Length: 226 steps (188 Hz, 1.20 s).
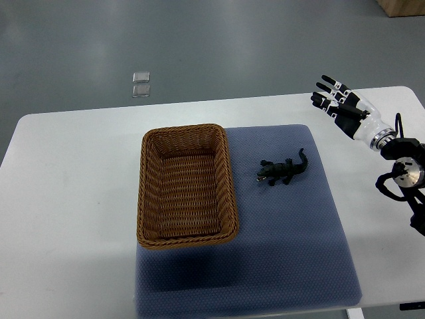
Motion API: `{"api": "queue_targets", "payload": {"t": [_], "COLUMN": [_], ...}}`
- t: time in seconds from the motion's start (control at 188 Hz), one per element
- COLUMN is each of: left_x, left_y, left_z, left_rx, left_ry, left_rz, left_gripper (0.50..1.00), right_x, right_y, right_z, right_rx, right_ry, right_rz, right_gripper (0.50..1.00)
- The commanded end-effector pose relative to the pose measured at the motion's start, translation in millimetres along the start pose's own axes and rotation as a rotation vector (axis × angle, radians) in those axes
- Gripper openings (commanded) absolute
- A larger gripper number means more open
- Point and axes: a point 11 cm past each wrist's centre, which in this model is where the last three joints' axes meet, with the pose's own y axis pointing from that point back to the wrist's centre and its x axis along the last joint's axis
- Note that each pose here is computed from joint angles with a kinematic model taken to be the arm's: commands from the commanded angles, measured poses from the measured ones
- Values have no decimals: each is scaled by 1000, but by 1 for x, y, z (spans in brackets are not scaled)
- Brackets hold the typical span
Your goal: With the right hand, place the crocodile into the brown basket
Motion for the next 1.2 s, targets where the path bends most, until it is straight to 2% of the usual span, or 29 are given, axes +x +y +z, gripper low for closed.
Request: {"api": "queue_targets", "payload": {"t": [0.0,0.165,1.194], "left_x": [-1,0,4], "left_y": [0,0,0], "left_z": [1,-8,-7], "left_rx": [-1,14,12], "left_ry": [2,14,9], "left_rz": [-5,-2,14], "left_gripper": [1000,1000,1000], "right_x": [-1,-2,-3], "right_y": [0,-1,-3], "right_z": [0,1,-11], "right_rx": [0,1,19], "right_ry": [-1,-4,15], "right_rz": [-1,-4,-22], "right_gripper": [928,928,930]}}
